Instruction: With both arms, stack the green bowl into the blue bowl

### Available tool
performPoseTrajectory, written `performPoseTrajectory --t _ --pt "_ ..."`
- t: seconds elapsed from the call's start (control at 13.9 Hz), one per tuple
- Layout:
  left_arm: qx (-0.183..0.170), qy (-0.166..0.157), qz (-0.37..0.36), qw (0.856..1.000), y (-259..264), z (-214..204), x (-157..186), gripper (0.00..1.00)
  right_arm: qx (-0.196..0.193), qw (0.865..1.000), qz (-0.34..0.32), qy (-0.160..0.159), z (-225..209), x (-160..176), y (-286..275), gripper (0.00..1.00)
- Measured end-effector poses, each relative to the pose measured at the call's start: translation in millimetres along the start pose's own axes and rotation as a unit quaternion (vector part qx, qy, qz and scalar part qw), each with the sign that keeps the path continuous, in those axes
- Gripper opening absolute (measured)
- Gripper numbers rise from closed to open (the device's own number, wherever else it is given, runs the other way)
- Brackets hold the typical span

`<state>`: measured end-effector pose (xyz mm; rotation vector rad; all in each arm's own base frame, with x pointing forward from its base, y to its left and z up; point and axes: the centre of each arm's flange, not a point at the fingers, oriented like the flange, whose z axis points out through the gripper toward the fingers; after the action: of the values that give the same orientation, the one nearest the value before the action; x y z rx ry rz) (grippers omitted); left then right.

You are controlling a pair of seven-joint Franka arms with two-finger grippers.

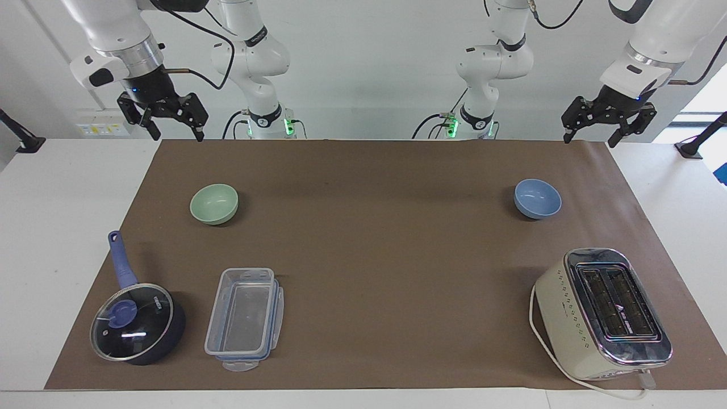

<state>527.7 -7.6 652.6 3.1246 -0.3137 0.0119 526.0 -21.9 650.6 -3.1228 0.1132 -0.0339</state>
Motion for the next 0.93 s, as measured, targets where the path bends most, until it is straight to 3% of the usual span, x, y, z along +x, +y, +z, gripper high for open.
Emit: performPoseTrajectory --t 0.93 --pt "0.0 0.0 0.0 1.0 0.1 0.0 0.0 1.0 0.0 1.0 0.002 0.011 1.4 3.4 1.7 1.0"
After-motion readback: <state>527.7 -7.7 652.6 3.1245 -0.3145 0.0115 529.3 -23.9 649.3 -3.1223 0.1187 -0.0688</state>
